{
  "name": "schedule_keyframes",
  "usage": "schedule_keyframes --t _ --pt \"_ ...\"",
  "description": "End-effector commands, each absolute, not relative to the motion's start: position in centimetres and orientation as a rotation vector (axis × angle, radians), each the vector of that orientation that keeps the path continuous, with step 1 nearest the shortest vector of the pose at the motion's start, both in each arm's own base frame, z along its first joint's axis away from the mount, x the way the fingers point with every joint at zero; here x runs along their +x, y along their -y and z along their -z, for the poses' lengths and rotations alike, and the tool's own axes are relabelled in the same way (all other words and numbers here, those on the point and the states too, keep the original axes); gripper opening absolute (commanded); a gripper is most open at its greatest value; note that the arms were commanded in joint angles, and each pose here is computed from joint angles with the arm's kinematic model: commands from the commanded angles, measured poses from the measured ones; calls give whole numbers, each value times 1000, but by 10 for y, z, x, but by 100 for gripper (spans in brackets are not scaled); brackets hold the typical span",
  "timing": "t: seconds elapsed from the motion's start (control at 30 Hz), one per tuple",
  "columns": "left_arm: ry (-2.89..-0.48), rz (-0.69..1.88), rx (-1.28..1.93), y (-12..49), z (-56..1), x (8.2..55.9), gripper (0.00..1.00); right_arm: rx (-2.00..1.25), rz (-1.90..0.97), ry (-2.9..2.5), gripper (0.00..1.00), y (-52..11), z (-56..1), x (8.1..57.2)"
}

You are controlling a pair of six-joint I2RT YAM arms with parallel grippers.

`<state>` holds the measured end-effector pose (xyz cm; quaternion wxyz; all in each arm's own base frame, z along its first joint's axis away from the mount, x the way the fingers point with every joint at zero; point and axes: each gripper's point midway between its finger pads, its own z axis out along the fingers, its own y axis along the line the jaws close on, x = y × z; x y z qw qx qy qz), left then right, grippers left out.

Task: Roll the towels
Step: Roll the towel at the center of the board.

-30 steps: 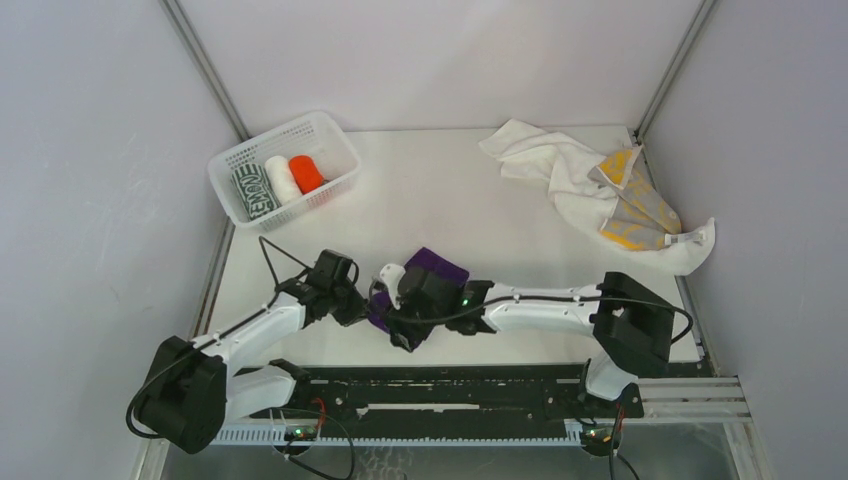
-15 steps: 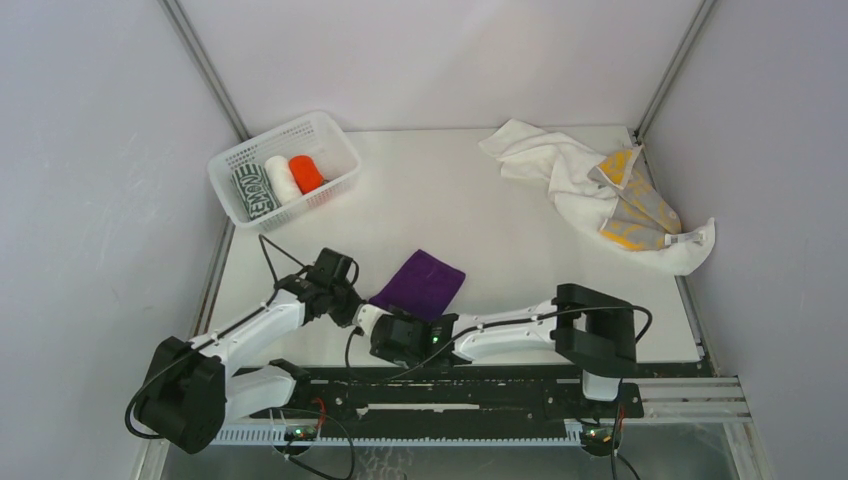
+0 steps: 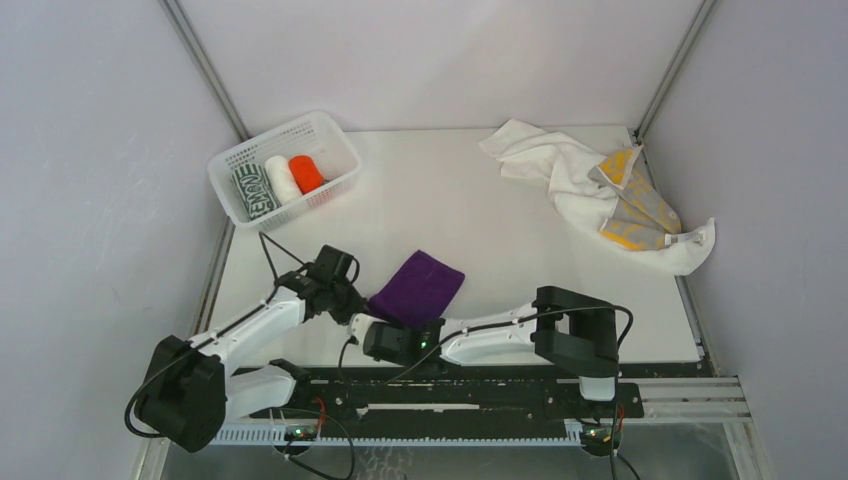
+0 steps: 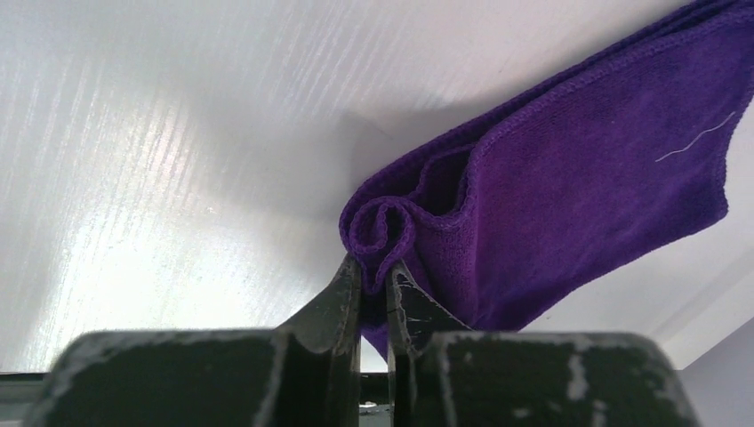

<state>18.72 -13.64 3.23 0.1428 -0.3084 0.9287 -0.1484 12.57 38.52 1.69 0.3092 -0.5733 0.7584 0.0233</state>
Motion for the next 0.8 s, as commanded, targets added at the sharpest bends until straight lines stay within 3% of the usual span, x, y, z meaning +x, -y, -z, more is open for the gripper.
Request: schedule_keyframes --t 0.0,0.07,0.17,0.33,0.5,0.77 --pt "-2593 457 -847 139 -59 209 17 -1488 -368 -2114 8 -394 -33 117" --pt "-2563 468 -851 138 -66 211 34 -1488 -579 -2174 4 -399 -39 107" --pt "-2519 485 -865 134 -75 211 49 -1429 -849 -2238 0 -401 -49 106" --pt "-2451 527 -901 127 -83 207 66 -1276 -1252 -2302 0 -399 -58 108" --pt "-2440 606 -903 131 -81 198 73 -1048 -1582 -2351 0 -392 -61 118" --pt "-2441 761 -915 149 -70 192 76 -626 -1956 -2391 0 -378 -56 139"
